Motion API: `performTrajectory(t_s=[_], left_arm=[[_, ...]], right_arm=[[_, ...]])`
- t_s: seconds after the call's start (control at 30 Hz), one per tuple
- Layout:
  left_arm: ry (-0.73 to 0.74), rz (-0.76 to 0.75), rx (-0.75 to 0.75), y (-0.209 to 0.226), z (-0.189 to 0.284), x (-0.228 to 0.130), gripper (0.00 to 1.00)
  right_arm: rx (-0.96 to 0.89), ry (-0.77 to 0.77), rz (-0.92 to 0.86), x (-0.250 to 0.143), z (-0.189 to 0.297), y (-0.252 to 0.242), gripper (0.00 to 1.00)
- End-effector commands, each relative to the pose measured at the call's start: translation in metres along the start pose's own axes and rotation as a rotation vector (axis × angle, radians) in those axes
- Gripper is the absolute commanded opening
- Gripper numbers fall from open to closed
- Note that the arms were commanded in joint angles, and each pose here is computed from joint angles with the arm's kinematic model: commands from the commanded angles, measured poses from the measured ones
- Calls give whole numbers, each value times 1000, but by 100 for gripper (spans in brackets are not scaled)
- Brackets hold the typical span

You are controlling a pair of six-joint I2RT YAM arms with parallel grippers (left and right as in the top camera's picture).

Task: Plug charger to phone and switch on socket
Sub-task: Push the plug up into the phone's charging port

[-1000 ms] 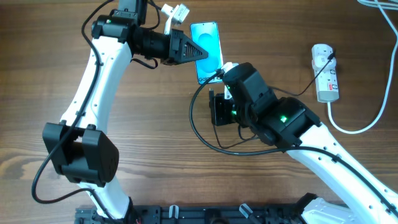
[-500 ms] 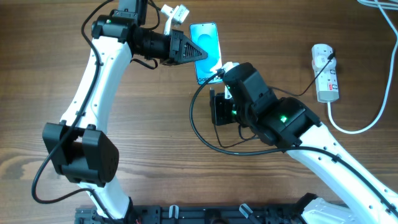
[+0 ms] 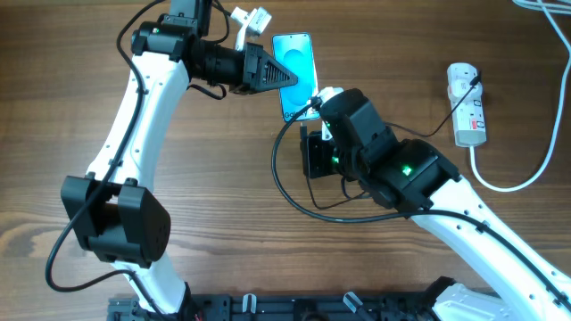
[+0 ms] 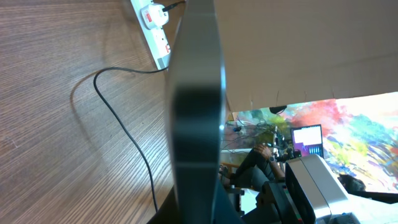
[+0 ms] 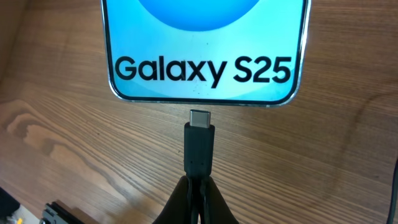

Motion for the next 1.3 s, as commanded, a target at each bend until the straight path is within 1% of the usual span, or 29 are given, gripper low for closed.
performTrajectory(t_s=[0.0,1.07,1.27], left_arm=[[-10,-30,-48,-8,3,1,4],[-2,-7,-64,-10,3,-2,4],[1,-26,-64,-10,3,-3,4]], right_arm=[[10,-48,25,8,10,5,5],[47,-39,24,8,10,10,5],[42,-42,31,8,10,9,5]])
Point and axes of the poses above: each gripper's point midway between its finger pads, its own z axis back along the fingers, its own y axis along the line the jaws close on, x = y × z, the point moved 7 cm from there along z, back along the fingers, and after that the axes turned 9 degrees about -z, right-handed, at the moved point
